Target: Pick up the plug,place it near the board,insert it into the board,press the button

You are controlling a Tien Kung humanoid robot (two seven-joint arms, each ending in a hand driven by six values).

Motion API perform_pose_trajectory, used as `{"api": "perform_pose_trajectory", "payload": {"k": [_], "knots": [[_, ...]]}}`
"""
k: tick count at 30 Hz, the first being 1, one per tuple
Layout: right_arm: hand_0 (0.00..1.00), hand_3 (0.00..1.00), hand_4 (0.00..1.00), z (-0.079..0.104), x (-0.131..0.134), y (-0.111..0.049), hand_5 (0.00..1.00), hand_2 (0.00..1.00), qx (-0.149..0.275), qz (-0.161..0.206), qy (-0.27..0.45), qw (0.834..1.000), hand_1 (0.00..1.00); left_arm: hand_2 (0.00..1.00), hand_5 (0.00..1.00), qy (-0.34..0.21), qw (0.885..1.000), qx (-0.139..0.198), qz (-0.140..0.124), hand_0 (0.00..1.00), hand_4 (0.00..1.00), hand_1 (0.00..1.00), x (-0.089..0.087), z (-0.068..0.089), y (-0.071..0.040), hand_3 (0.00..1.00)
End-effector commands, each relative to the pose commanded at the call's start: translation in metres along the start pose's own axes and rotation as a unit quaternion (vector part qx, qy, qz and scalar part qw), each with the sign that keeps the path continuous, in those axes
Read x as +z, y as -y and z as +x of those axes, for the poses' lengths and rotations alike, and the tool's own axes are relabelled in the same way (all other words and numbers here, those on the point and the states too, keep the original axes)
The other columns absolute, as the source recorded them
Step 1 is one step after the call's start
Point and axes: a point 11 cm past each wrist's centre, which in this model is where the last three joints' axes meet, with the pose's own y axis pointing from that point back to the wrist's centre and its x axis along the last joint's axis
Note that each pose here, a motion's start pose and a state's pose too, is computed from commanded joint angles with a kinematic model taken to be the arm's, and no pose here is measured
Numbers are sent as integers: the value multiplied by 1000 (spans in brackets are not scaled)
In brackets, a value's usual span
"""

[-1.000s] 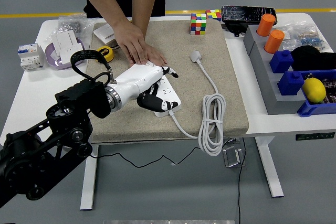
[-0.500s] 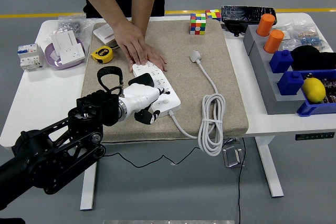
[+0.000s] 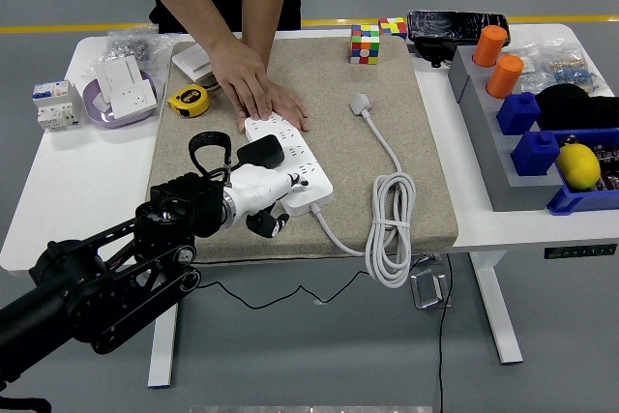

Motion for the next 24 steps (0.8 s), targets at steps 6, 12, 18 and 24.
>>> {"api": "perform_pose_trajectory", "payload": {"k": [6,12,18,24], "knots": [[850,766,998,0,0,0,998,734,0,0,0,1000,767,161,87,0,1000,5,1,131,495,43,0,1,2,967],[849,766,998,0,-1,0,998,735,0,1,1,1000,765,161,75,2,1000,3,3,130,497,43,-2,0,4,965],[849,765,998,0,-1,0,998,735,0,1,1,1000,766,161,68,5,1000,1,3,131,496,42,-3,-3,4,958],[849,765,998,0,-1,0,998,734,0,1,1,1000,766,161,59,9,1000,-3,4,130,501,42,-3,-6,6,957]]}}
